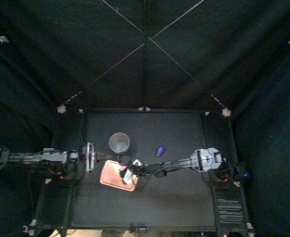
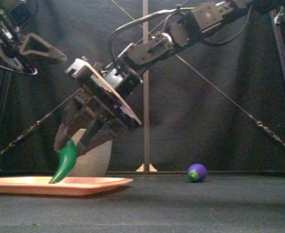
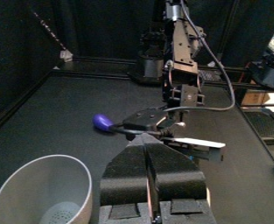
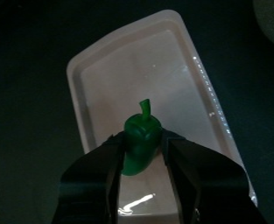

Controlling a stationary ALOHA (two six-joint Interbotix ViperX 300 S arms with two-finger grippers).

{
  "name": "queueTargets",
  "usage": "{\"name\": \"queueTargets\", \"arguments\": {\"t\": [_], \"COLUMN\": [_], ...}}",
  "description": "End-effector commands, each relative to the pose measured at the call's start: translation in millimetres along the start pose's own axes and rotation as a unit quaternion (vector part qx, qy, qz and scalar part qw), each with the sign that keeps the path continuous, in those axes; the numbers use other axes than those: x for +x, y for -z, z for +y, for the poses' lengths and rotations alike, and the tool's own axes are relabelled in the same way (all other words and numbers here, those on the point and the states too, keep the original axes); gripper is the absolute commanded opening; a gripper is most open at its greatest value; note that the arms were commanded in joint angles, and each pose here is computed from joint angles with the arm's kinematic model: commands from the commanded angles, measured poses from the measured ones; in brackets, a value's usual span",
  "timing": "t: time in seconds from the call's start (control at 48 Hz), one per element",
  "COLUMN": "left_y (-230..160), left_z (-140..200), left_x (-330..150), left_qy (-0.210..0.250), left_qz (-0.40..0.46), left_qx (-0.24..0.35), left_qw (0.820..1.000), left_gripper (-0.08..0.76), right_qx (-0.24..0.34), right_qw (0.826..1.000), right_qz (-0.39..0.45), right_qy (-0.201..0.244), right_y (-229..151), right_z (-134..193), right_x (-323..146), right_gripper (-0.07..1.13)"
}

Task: Pick the green pepper then place it on the pink plate
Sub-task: Drop green pepper on the pink plate and return to neutral

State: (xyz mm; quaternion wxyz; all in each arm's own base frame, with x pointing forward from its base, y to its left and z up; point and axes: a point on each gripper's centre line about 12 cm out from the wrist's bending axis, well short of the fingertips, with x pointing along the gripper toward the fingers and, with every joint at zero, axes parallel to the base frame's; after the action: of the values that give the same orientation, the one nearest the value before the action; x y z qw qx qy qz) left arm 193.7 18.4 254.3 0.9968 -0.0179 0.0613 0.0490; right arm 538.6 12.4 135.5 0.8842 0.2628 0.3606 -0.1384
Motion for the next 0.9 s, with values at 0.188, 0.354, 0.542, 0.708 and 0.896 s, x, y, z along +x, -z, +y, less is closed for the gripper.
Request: {"name": "queueTargets", "arguments": {"t": [0.188, 0.354, 0.542, 0.708, 0.896], "left_y": [-1, 2, 5, 4, -1], "left_z": [0, 0, 0, 0, 0], "left_x": [0, 0, 0, 0, 0], "left_qy": [-0.001, -0.001, -0.001, -0.001, -0.001], "left_qz": [-0.005, 0.002, 0.005, 0.002, -0.007], "left_qx": [0.000, -0.001, -0.002, -0.001, -0.002], "left_qw": [1.000, 1.000, 1.000, 1.000, 1.000], "left_gripper": [0.088, 0.088, 0.088, 0.090, 0.088], "right_qx": [-0.040, -0.036, -0.057, -0.098, -0.190], "right_qw": [0.998, 0.998, 0.997, 0.994, 0.977], "right_qz": [-0.011, -0.002, -0.017, -0.041, -0.083], "right_qy": [0.040, 0.060, 0.052, 0.037, 0.051], "right_y": [-26, -32, -36, -37, -36], "right_z": [8, 11, 33, 57, 69], "right_x": [-6, -15, -40, -67, -99], "right_gripper": [0.97, 1.00, 0.99, 0.99, 0.99]}}
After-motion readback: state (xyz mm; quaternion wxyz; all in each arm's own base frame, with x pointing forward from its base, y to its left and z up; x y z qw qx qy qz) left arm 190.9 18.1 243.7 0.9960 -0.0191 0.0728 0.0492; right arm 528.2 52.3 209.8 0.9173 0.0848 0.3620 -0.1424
